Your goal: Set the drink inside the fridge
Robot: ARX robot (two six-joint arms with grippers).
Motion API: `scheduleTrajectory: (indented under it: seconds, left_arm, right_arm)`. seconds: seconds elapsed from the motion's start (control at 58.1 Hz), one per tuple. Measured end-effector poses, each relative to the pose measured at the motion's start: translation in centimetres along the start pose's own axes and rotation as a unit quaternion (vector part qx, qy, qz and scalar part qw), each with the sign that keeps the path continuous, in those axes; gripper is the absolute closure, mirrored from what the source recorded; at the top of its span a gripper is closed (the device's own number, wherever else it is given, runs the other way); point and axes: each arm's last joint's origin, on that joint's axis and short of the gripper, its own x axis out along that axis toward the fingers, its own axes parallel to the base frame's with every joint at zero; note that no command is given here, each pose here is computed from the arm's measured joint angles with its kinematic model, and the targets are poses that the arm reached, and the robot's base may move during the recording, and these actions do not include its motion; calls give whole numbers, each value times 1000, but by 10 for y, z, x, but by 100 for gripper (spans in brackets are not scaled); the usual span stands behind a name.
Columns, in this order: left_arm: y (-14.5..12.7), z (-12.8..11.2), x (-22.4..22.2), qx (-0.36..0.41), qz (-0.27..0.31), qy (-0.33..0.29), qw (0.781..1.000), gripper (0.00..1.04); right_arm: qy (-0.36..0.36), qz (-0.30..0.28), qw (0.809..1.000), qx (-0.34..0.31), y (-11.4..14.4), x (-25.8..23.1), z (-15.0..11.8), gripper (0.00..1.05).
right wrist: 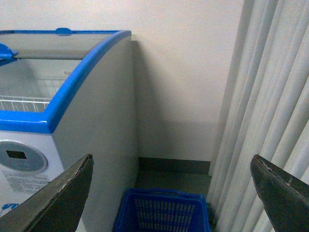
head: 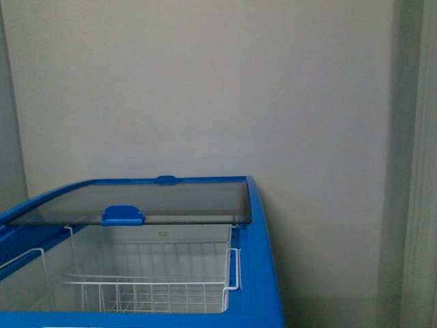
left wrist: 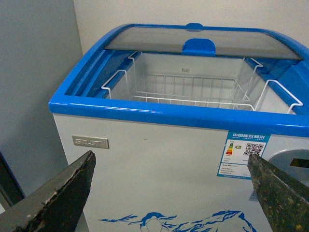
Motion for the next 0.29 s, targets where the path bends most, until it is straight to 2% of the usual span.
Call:
scheduleTrajectory:
  seconds: [0.293]
  left_arm:
    - [0,0,0,0,0,0,1000,8]
  right_arm:
    - [0,0,1000,0,0,0,0,7]
